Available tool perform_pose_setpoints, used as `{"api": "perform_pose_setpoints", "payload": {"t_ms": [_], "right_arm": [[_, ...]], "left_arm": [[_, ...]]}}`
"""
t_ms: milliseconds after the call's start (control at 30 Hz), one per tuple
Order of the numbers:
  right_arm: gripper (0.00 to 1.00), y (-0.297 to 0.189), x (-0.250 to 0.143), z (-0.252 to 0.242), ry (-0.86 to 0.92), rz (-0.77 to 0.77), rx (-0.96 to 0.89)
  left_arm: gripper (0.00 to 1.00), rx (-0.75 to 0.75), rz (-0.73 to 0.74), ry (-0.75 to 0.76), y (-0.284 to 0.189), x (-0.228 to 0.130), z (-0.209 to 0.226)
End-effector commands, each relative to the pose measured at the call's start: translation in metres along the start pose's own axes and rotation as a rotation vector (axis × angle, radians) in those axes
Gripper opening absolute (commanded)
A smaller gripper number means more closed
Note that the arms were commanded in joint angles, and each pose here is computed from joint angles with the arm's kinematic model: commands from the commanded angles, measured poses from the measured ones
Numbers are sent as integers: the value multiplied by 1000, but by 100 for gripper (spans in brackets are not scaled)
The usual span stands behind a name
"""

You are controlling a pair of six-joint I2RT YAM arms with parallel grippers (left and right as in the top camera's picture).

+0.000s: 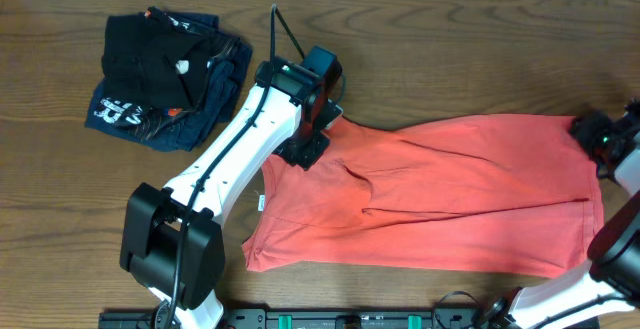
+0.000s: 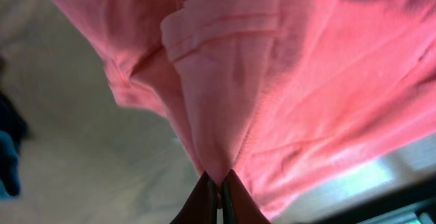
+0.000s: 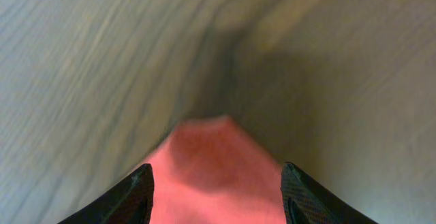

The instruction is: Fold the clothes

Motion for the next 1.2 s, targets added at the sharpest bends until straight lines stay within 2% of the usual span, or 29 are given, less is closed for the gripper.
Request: {"api": "perform_pose_setpoints", "payload": {"t_ms": [0, 300, 333, 367, 400, 467, 500, 700, 1000, 1167], "right_arm": [[60, 16, 13, 7, -13, -12, 7], [56, 39, -11, 14, -36, 120, 24], [52, 39, -12, 14, -50, 124, 20], [43, 39, -13, 14, -57, 128, 19], [27, 39, -14, 14, -55, 132, 17], [4, 38, -15, 11, -46, 147, 7], [1, 36, -15, 10, -40, 154, 2], [1, 1, 5, 20, -22, 122, 3], [1, -106, 35, 47, -104, -50, 49], [1, -136, 27, 34, -73, -56, -111]], "left_arm": [[6, -12, 6, -45, -4, -3, 0], [6, 12, -74, -46, -5, 9, 4], [6, 14, -81, -46, -5, 10, 4], [6, 15, -85, -47, -5, 11, 4], [6, 16, -89, -46, -5, 12, 5], [6, 21, -91, -47, -5, 12, 5], [6, 28, -89, -47, -5, 12, 6], [6, 115, -64, -52, -5, 9, 13], [6, 180, -33, -55, -21, 5, 18], [6, 172, -12, -88, -28, -4, 15]]}}
Point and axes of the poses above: each gripper's point midway between its finger pads, its own y axis out along the fingers, its own z axis along the line the jaws close on, x = y × z, the point moved 9 cm from there along -y, back along the fingers, and after that the axes turned 9 degrees about y, right-handed, at the moved point
